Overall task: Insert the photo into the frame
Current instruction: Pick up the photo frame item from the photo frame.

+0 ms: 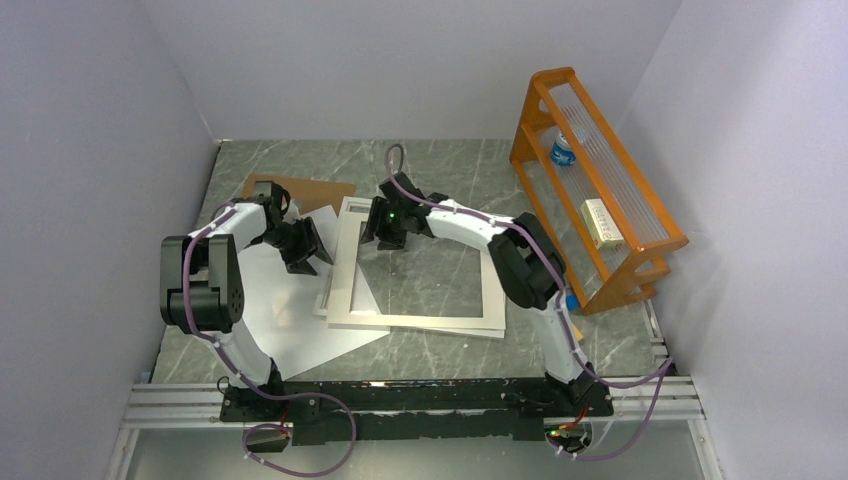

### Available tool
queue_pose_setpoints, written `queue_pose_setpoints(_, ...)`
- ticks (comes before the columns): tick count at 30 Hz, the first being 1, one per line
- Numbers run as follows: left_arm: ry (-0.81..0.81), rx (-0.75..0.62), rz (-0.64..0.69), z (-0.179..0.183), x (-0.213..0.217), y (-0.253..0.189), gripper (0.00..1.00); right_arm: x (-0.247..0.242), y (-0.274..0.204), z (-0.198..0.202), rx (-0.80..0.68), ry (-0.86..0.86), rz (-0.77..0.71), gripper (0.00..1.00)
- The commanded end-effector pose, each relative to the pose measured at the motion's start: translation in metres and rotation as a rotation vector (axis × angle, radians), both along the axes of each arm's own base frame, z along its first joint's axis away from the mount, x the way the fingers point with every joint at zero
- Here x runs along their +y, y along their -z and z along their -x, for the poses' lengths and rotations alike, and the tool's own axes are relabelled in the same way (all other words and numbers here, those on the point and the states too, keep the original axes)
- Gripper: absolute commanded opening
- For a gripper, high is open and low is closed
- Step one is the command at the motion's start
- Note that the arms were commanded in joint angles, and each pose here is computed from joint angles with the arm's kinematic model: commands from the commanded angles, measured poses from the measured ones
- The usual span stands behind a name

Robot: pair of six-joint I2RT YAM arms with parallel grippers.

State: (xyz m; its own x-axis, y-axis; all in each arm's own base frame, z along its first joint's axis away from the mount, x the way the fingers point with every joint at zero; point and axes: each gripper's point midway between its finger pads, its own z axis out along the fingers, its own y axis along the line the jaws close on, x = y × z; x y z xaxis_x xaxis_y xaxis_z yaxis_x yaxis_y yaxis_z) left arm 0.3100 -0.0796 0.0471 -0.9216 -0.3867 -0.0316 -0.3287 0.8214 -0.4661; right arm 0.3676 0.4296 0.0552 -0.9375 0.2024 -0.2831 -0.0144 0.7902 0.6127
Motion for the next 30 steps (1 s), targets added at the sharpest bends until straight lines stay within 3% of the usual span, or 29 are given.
queue_pose_setpoints(1,-0.011,-0.016,0.013,-0.008,0.0,-0.005,0.51,0.03,-0.032,-0.022,-0.039,0.022,-0.129,0.53)
queue_pose_setpoints(10,0.0,0.039,-0.001,-0.005,0.003,0.012,0.49,0.041,-0.01,-0.023,0.001,0.003,-0.146,0.5)
queue_pose_setpoints(24,0.022,0.08,0.006,-0.007,0.003,0.024,0.45,0.073,-0.033,-0.012,-0.021,-0.148,-0.362,0.48)
queue_pose_setpoints(30,0.031,0.042,0.021,-0.013,0.0,0.013,0.46,0.079,-0.058,-0.007,-0.087,-0.205,-0.46,0.35)
